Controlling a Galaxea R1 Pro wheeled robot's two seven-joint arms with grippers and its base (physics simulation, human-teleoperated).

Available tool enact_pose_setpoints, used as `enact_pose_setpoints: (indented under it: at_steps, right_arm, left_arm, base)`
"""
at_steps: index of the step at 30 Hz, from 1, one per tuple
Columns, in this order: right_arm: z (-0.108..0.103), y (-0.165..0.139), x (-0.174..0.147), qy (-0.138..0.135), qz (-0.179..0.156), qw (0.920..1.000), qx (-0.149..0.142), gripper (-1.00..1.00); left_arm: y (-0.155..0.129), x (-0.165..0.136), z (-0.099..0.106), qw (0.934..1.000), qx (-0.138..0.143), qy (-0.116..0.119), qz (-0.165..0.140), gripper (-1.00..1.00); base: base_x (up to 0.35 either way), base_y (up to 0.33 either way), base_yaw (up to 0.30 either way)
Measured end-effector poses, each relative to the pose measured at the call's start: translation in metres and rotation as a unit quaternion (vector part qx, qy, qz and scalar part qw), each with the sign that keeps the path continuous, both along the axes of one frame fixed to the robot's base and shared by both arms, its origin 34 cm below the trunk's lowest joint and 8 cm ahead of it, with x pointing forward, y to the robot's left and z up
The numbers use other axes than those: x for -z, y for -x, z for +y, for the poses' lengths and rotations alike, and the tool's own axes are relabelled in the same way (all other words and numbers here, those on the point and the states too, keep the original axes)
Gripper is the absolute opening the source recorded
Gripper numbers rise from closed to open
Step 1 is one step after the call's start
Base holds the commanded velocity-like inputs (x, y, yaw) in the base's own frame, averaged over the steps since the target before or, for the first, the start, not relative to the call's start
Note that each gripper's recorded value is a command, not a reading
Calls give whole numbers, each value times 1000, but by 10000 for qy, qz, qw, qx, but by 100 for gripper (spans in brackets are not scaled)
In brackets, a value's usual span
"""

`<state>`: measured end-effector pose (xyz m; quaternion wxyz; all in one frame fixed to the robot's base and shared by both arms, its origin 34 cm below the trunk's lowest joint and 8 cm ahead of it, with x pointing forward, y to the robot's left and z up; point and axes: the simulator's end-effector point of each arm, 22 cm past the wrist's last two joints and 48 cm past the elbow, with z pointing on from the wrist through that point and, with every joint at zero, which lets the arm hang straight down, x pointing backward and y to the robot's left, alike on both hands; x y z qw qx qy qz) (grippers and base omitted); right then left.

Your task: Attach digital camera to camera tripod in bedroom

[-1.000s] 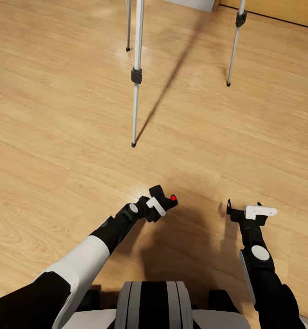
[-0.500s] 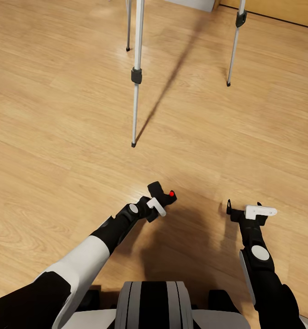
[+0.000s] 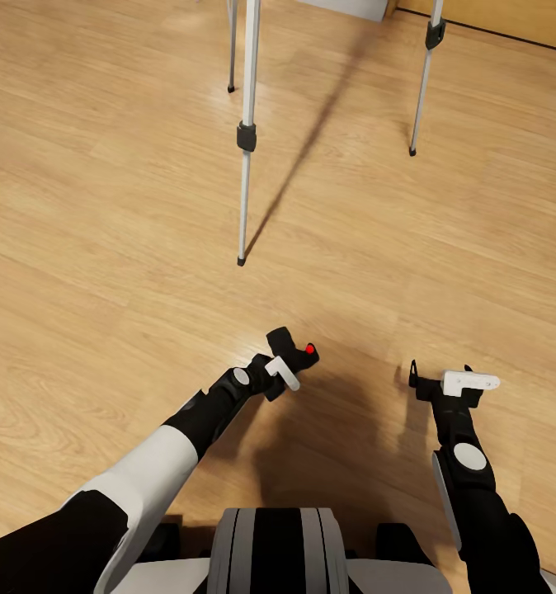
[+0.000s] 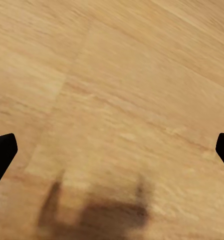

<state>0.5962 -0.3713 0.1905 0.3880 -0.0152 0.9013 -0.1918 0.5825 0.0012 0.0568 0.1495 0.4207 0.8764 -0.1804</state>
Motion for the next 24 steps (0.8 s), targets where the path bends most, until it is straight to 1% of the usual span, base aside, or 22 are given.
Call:
enact_pose_setpoints:
  at_steps: [24]
  right_arm:
    - [0, 0, 0, 1, 5, 10000, -1, 100]
  left_arm:
    - [-4, -3, -2, 10000, -19, 30, -44, -100]
  base:
    - [0, 0, 0]
